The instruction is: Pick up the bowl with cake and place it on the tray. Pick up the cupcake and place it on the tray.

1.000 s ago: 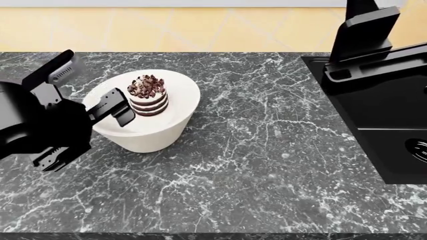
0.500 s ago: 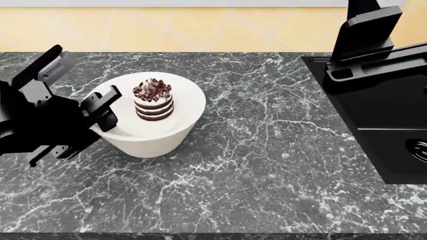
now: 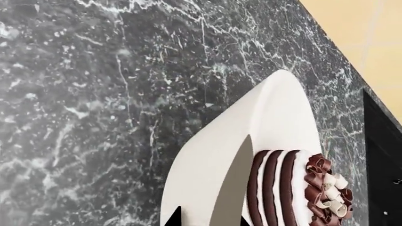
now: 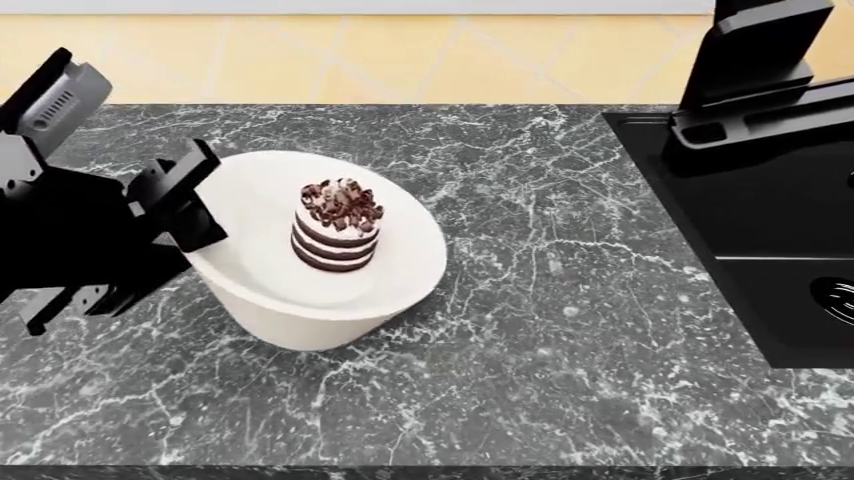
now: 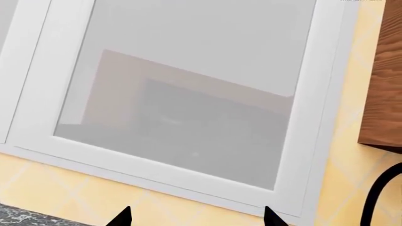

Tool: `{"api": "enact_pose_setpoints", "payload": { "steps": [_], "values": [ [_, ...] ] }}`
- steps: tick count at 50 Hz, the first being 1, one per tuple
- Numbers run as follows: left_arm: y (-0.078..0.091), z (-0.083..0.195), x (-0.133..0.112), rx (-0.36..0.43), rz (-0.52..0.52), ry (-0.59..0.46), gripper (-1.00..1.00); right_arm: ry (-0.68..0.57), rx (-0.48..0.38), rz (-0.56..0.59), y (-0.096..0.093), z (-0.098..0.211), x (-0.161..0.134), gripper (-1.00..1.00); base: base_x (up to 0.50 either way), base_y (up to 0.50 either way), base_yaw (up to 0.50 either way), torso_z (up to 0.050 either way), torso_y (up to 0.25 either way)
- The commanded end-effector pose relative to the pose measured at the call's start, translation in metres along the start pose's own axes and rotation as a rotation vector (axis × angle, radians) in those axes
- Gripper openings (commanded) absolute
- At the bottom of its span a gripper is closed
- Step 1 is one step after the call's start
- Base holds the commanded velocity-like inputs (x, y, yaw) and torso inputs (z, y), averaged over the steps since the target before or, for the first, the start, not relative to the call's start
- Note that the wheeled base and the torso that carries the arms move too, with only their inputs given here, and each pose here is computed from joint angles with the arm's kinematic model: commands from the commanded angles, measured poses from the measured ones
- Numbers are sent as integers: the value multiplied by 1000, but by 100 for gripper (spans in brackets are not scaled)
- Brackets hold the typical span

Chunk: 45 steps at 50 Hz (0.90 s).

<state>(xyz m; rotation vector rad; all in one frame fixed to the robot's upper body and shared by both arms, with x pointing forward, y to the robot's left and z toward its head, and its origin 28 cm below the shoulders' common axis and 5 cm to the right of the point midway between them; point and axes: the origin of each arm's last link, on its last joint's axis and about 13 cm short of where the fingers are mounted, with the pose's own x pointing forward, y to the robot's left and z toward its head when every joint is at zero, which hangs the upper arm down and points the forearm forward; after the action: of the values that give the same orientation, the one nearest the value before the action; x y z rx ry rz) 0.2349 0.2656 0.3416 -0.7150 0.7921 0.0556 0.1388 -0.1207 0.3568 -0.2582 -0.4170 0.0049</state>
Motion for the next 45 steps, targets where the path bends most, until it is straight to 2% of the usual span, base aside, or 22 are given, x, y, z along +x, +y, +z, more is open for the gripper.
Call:
{"api": "enact_pose_setpoints", "payload": {
  "steps": [1, 14, 27, 31, 45],
  "values": [
    [-6, 4, -27, -71, -132, 18, -100, -1, -1, -6, -1, 0, 0, 100, 0, 0, 0, 0, 0],
    [-8, 4, -42, -162, -223, 64, -100, -2, -2, -6, -1, 0, 0, 100, 0, 0, 0, 0, 2],
    [-8, 3, -56, -177, -252, 52, -100, -9, 21, -23, -3, 3, -1, 100, 0, 0, 0, 1, 2],
    [-8, 3, -57, -176, -257, 50, -100, 1, 56, -31, -4, 2, 0, 100, -36, -433, 0, 0, 0],
    [-8, 3, -55, -175, -258, 37, -100, 9, 59, -24, -3, 1, 0, 100, -67, -500, 0, 0, 1]
  ]
}}
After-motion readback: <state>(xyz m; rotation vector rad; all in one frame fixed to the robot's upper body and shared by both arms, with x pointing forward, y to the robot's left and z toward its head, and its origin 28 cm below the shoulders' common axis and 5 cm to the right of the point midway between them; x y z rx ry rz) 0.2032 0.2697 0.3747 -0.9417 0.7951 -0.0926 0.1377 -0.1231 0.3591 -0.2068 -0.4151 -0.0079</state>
